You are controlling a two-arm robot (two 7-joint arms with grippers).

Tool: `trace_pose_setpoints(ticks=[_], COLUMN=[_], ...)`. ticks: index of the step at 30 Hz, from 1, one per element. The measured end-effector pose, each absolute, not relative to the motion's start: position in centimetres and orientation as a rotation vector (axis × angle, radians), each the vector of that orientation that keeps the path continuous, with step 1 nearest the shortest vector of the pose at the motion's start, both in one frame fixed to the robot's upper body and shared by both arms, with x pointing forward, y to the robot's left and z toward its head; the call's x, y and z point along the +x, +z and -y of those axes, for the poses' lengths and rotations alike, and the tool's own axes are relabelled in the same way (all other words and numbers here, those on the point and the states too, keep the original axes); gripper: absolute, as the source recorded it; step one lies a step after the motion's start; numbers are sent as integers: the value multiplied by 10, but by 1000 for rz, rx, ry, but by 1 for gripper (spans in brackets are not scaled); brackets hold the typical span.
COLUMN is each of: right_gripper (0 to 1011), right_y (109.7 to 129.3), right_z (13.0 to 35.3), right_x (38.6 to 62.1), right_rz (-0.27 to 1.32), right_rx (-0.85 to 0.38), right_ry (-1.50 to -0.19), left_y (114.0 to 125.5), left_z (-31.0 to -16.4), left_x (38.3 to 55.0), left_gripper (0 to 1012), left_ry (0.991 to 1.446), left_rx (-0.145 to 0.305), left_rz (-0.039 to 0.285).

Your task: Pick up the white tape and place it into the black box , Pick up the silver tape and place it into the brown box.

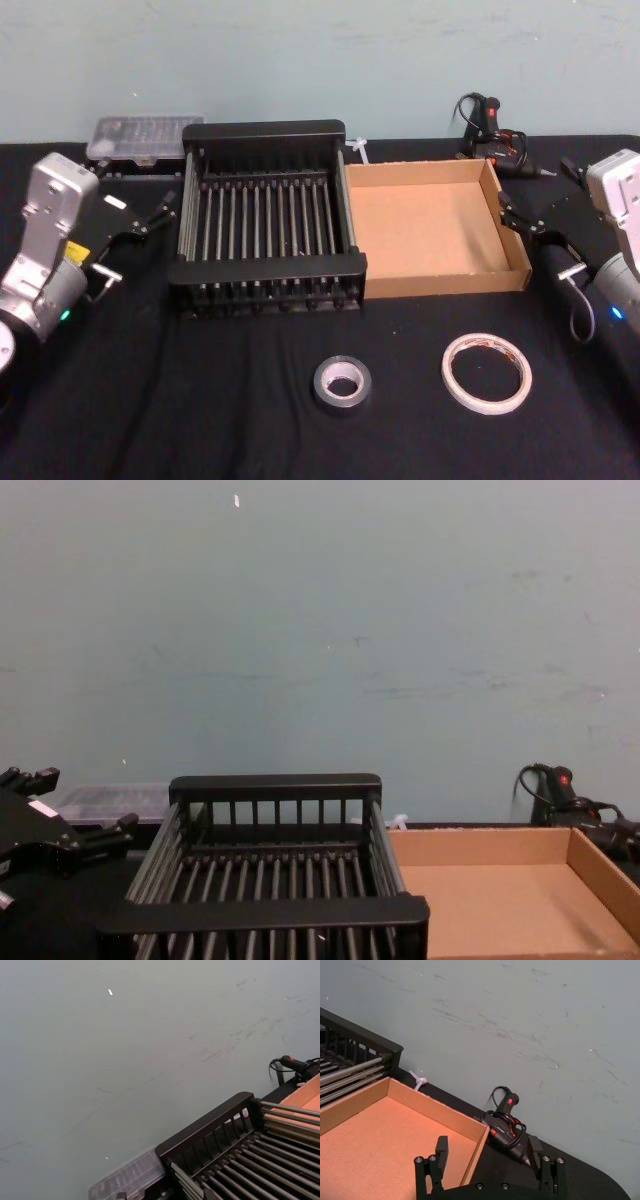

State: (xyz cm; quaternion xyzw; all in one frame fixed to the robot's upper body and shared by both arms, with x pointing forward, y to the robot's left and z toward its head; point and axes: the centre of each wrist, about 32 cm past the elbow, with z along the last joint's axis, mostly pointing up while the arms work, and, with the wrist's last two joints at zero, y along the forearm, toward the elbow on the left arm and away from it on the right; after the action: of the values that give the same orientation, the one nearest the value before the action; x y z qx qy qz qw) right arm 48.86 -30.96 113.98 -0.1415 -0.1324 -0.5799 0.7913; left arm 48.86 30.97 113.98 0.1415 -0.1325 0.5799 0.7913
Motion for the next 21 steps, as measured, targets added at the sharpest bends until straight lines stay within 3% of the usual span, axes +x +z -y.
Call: trace_pose_setpoints(ticks=[21], right_gripper=[1002], right_y=[1140], right_z=[310], right_x=[489], right_rz=[285], right_rx=[-305], right_ry=[-1248], left_y=[1140], left_z=[-310], left_x=[489], left_gripper=[1001], left_ry=[1248], left_rx=[304], left_rz=[285])
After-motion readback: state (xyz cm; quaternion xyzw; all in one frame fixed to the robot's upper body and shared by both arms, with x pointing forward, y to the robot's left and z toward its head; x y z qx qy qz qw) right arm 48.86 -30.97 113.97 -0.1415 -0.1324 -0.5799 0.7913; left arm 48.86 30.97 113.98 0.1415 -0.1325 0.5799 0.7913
